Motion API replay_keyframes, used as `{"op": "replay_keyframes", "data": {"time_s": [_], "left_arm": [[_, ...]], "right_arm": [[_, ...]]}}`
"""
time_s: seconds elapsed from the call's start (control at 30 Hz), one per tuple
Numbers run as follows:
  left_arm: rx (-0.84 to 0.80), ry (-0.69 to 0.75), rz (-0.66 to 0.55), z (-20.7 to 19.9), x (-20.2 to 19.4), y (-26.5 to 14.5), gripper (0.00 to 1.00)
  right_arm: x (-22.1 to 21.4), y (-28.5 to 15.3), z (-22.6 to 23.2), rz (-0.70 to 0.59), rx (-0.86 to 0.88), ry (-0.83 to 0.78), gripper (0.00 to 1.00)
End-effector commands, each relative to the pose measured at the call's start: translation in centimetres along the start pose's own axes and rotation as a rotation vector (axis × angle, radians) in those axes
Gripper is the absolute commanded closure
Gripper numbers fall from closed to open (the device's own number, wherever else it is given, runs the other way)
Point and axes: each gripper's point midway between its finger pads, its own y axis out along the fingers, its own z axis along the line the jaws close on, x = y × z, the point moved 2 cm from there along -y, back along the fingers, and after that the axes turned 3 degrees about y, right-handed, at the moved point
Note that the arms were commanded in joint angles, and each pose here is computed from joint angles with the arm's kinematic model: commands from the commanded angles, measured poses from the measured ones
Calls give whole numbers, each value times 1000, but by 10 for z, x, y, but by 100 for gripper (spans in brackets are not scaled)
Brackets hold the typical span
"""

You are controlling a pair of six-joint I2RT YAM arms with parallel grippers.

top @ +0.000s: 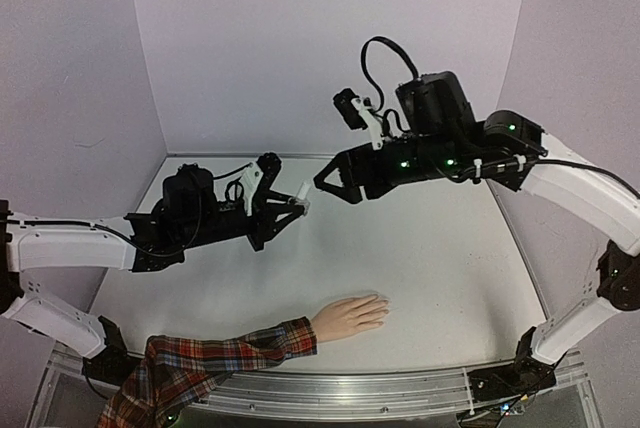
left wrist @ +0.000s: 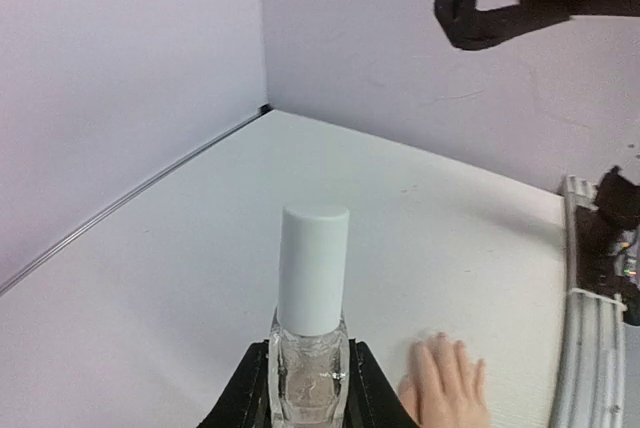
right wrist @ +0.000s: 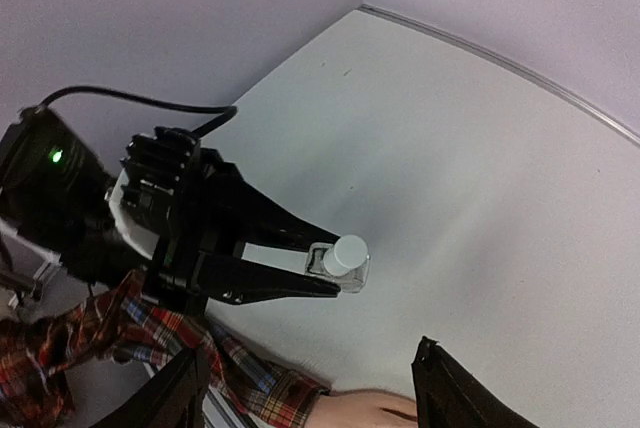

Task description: Paint the nails

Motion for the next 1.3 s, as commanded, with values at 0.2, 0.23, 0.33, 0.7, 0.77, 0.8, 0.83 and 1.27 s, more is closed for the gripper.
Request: {"op": "replay_keyframes", "data": {"time_s": [0.2,0.23,0.33,0.7,0.77,0.8,0.83,1.27], "left_arm": [[-449,-29,-170,-65,60,-38,100],[-461,-28,-170,-66,61,-38,100],[-476,-23,-161,-68,60,-36,100],[-473,-2,-175,-68,63,-39,100],[-476,-1,-179,-68,63,-40,100],[-476,0,-181,-68,64,-40,100],[-476,2,-184,-68,64,-41,100],[-470,9,-188,-67,66,-43,100]], "right_arm": [[-5,-24,50,21,504,-362,42],[-3,-22,52,22,517,-363,42],[2,-18,58,20,549,-371,47],[-4,1,57,54,566,-363,64],[-6,3,56,60,567,-359,68],[-7,4,56,64,568,-357,69],[-8,5,56,67,568,-356,67],[-4,5,48,28,523,-293,47]]}}
